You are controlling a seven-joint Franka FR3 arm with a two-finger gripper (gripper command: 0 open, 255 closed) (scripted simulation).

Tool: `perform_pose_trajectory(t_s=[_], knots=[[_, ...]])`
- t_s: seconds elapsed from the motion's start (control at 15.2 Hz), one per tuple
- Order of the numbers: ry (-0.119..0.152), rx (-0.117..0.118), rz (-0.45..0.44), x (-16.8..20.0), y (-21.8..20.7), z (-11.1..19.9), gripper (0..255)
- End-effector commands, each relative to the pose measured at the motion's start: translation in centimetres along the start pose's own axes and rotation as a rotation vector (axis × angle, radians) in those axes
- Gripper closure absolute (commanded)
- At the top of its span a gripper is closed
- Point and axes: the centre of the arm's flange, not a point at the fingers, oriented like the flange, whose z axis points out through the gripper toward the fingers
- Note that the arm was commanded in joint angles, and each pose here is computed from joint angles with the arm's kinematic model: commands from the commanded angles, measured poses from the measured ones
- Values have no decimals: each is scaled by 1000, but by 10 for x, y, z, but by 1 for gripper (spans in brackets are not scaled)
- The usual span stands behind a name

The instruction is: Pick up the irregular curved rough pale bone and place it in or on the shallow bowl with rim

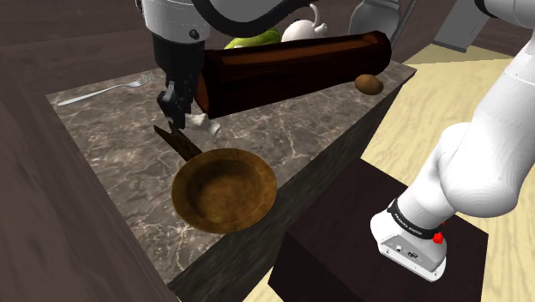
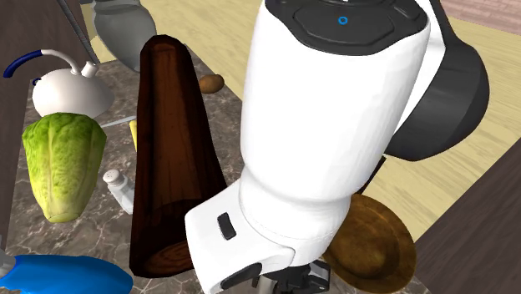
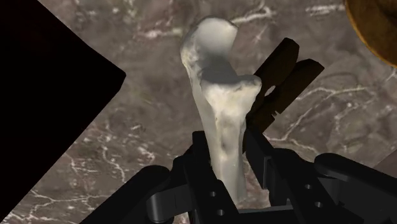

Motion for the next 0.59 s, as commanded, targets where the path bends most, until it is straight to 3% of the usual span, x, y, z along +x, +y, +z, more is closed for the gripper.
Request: perform_pose_trajectory(t_s=[0.0, 0.53], knots=[[0, 0, 0, 1, 0, -10, 255], [0, 0, 0, 8, 2, -52, 255]])
